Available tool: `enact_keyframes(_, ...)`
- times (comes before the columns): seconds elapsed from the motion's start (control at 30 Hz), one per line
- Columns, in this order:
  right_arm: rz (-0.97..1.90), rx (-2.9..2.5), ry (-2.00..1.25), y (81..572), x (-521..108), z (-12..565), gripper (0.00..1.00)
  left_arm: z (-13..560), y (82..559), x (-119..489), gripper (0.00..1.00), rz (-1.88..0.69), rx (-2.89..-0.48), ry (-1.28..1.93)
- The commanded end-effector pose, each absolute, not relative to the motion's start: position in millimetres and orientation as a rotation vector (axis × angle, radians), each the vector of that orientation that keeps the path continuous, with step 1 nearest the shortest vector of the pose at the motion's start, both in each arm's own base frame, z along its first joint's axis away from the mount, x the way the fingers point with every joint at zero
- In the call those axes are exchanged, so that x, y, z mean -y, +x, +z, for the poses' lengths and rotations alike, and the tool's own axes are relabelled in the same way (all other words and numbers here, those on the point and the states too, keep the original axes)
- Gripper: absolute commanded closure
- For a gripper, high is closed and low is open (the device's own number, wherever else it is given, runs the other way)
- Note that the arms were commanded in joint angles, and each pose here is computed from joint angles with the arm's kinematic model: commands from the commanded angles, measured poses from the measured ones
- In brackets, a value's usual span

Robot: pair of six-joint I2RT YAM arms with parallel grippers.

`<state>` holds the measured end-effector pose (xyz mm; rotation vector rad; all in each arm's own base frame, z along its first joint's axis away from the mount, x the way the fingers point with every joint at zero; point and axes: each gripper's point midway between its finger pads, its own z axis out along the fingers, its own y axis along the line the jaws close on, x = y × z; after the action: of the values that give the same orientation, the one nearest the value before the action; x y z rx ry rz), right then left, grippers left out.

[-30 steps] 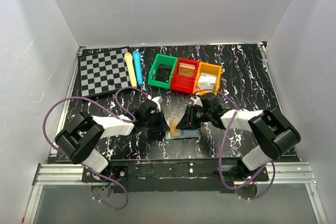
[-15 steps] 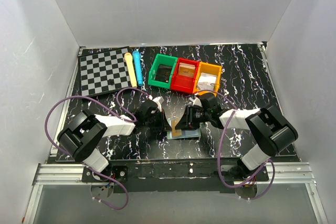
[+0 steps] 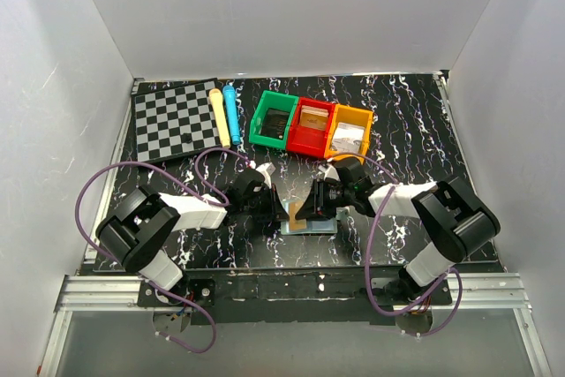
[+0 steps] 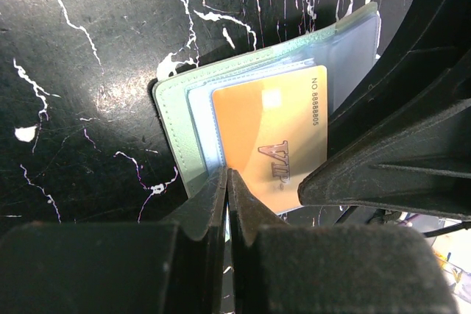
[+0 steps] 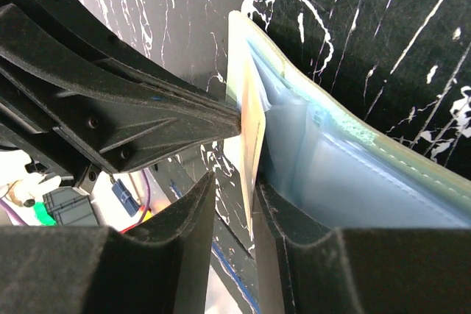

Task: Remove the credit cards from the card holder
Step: Remove the credit card from the card holder.

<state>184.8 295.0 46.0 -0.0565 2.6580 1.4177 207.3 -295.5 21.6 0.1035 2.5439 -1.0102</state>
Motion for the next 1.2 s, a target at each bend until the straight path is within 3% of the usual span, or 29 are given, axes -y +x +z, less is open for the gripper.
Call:
enact_keyframes(0.0,1.446,-2.595,-0.102,187.0,-298.4,62.4,0.67,-3.4,190.8,272.6,1.0,-0.876,-2.65,0.087)
enact_keyframes(1.17,1.372,-2.587,-0.066,189.4,-274.6,63.6,0.72,-16.9,188.8,260.2,1.0,-0.787,-2.688,0.054)
